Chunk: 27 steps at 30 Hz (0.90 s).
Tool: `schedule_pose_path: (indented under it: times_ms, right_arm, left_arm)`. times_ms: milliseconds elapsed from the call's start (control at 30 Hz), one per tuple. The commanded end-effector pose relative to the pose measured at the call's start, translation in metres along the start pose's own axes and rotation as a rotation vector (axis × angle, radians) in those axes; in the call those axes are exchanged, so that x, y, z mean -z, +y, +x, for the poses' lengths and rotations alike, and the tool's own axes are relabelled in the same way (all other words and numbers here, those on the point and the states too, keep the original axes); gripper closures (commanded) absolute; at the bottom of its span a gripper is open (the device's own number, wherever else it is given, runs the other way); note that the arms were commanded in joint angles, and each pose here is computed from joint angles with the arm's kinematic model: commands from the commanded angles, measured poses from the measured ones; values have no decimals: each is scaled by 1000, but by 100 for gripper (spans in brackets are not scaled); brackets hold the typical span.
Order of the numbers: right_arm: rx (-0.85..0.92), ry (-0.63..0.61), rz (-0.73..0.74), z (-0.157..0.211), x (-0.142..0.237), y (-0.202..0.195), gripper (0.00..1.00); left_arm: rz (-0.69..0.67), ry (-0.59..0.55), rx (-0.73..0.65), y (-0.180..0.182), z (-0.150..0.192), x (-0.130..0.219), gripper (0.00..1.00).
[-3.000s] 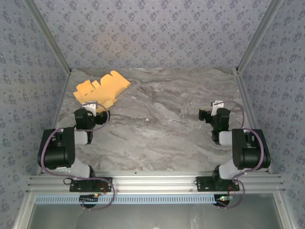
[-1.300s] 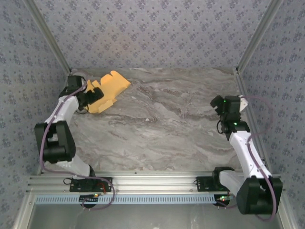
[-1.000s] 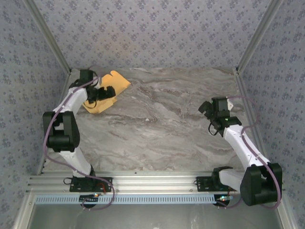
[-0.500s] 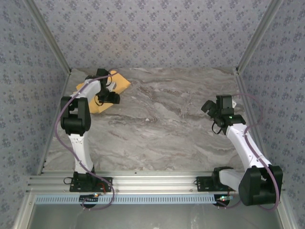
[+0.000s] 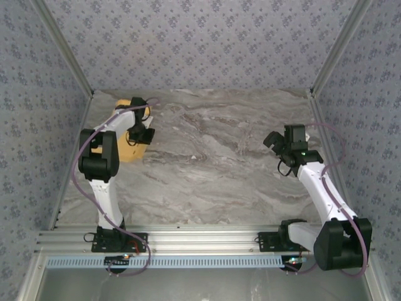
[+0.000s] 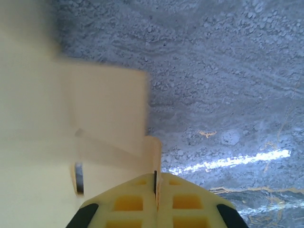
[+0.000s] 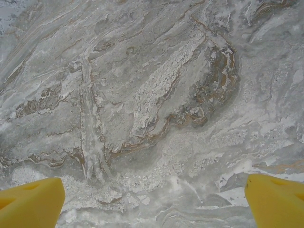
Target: Fold the paper box
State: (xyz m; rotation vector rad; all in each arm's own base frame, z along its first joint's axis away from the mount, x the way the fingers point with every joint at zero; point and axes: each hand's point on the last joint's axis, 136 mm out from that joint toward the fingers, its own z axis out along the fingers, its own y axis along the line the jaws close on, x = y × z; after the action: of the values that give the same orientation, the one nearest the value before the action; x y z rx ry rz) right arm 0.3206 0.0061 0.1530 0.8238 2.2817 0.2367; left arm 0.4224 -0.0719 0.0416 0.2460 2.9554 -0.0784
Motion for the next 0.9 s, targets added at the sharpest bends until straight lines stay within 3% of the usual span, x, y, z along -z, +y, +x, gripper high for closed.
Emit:
schedule_pose_path:
  times_ms: [0,167,333,433,500,567,633,700,867]
  right_arm:
    - [-42,23,1,0,1,3,0]
    - [-34,73,-14,15,-8,9,0]
    - [13,127,-5,30,-13,10,0]
    - [-3,115,18,25,-8,1,0]
    - [-18,110,8,22,-5,-6,0]
    - [-27,109,-8,21,-2,-11,0]
    - [-38,117,-19,24,0,-18,0]
    - [-49,133,-31,30,1,-25,0]
    - [-6,205,-61,51,6,-26,2]
  left_arm:
    - [62,-78,11,-28,-6,32,100]
    - [149,-186,86,-106,-11,54,100]
    - [264,-267,64,-238,-11,64,100]
    - [235,-283,18,-309,-1,62,100]
    - [257,-285,-4,-353,5,61,87]
    - [336,-271,-27,-391,11,61,60]
    - [453,-255,-55,-422,12,70,52]
    - [511,-263,-73,-431,8,82,48]
    - [512,-336,-75,-389,-3,124,43]
